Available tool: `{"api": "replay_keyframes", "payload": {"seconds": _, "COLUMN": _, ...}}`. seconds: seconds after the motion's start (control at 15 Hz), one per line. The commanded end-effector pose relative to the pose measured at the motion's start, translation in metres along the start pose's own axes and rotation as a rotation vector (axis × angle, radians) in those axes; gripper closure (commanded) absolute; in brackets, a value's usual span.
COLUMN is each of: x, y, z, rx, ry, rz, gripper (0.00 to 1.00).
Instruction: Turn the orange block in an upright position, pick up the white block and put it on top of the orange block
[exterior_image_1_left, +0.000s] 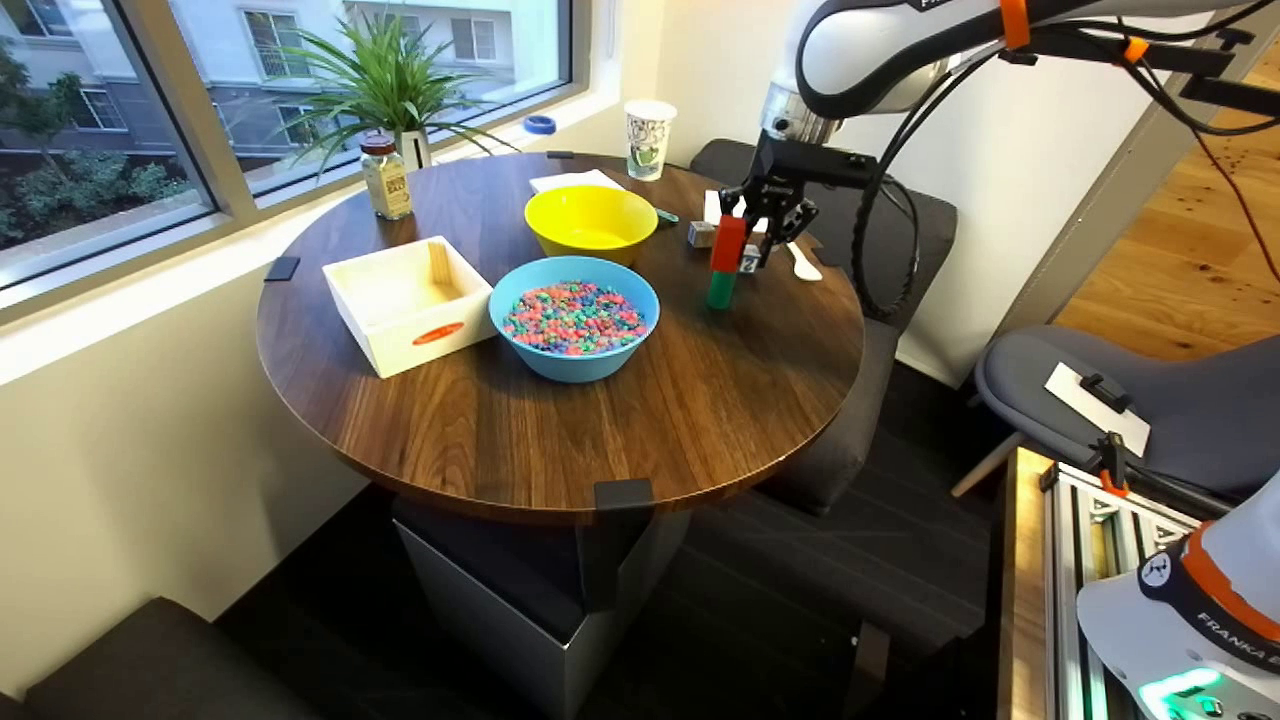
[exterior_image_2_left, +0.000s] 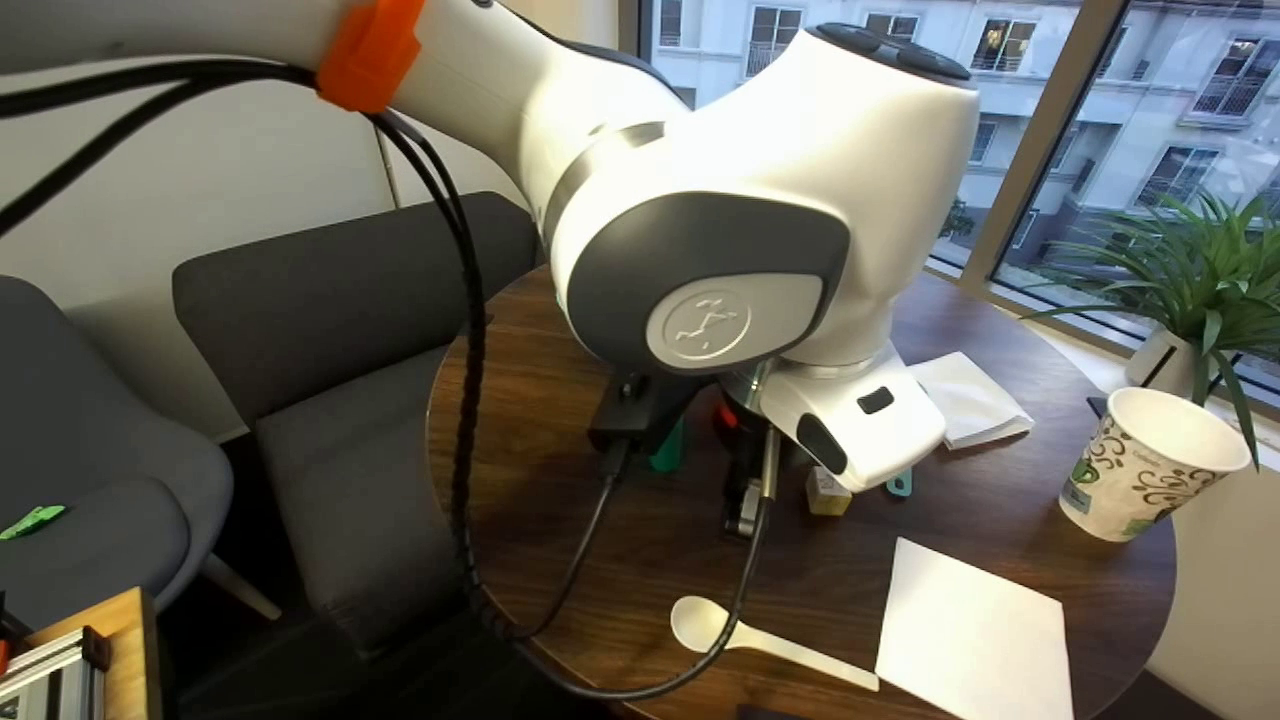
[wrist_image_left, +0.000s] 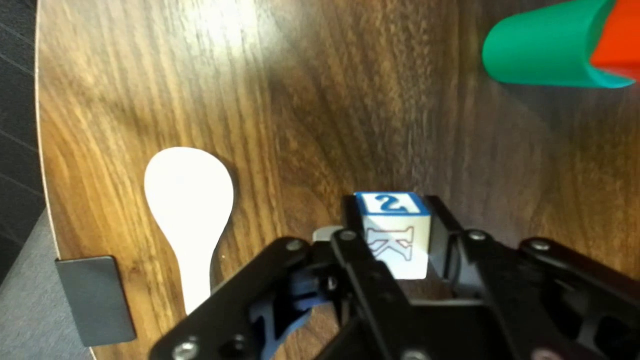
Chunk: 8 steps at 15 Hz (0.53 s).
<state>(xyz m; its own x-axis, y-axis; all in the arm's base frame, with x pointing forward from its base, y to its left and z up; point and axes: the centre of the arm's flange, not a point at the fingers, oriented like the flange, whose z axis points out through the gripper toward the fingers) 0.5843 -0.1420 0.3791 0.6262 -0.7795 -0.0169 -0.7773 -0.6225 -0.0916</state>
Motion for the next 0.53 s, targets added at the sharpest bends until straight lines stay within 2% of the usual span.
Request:
{"api": "replay_keyframes", "payload": {"seconds": 0.0, "x": -0.007, "y": -0.010, "z": -0.025, "rx": 0.039, "ry": -0.004, "rz": -0.002, "gripper": 0.91}}
{"api": "replay_keyframes", "payload": {"seconds": 0.47, "x": -0.033, "y": -0.019, "z": -0.103, "rx": 0.076, "ry": 0.048, "rz": 0.032, "gripper": 0.91}}
